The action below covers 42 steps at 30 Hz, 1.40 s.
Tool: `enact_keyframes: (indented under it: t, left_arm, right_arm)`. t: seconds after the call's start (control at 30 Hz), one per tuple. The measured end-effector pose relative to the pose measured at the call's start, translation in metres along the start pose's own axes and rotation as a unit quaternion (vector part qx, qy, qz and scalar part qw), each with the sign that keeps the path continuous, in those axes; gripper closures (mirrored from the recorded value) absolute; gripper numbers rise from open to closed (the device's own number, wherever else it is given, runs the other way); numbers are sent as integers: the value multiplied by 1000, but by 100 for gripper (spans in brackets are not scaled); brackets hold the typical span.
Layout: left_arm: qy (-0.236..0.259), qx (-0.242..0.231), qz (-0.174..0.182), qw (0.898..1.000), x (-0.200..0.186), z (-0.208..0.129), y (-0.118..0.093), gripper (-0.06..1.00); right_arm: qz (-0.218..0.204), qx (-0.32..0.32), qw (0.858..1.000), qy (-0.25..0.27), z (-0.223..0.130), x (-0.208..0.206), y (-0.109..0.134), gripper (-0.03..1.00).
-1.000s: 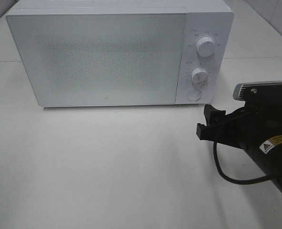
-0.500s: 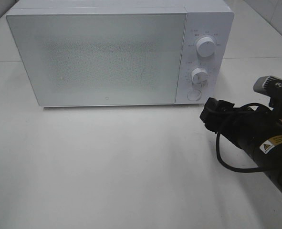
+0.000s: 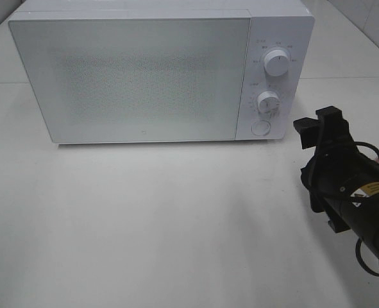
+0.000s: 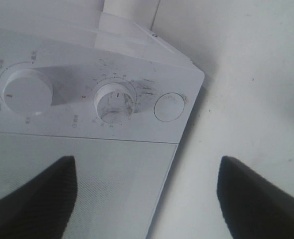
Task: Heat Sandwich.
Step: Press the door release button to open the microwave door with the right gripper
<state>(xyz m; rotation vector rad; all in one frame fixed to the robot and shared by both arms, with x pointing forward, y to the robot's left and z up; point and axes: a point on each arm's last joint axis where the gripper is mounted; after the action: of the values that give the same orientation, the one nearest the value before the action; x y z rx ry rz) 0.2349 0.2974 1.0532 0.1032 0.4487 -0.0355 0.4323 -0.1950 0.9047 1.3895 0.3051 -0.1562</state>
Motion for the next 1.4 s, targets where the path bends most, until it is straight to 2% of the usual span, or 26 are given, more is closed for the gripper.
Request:
enact_keyframes:
  t: [0.07,0.1,0.23,0.33,0.37,0.4,0.5,0.53,0.57,0.67,1.03,1.4]
  left_arm:
    - [0,0,0,1000,0,0,0,-5]
    - [0,0,0,1000,0,0,0,-5]
    - [0,0,0,1000,0,0,0,-5]
    - [0,0,0,1000,0,0,0,-5]
    - [0,0,0,1000,0,0,0,-5]
    - [0,0,0,1000,0,0,0,-5]
    - [0,0,0,1000,0,0,0,-5]
    - [0,0,0,1000,0,0,0,-5]
    - [0,0,0,1000,0,0,0,-5]
    - [0,0,0,1000,0,0,0,-5]
    - [0,0,0,1000,0,0,0,-5]
    - [0,0,0,1000,0,0,0,-5]
  right_arm:
    - [0,17,1000,0,0,0,0,21]
    - [0,54,999,0,0,0,0,23]
    - [0,88,996,0,0,0,0,28]
    - [0,112,994,0,0,0,0,45]
    - [0,112,994,0,0,0,0,45]
    - [-3,116,993,1,0,0,-1,57]
    - [-19,124,992,3,-1,0,-3,77]
    - [-19,124,992,3,-1,0,-3,77]
    - [-19,124,992,3,-1,0,-3,88]
    - [-20,124,992,3,-1,0,-3,94]
    - [-29,118,993,4,-3,2,-8,95]
    - [-38,126,991,24,-19,31,-12,95]
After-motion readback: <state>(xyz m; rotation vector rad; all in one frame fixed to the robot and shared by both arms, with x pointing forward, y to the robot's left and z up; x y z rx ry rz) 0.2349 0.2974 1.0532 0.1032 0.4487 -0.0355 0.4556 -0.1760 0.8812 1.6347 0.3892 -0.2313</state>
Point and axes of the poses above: a point on each arm's last joint axis where the gripper is mounted, x pointing out along that axis toward the gripper, y along the wrist's bending axis when the last joint is at zero, z = x × y, and after that the axes turned 5 degrees about x, right-handed
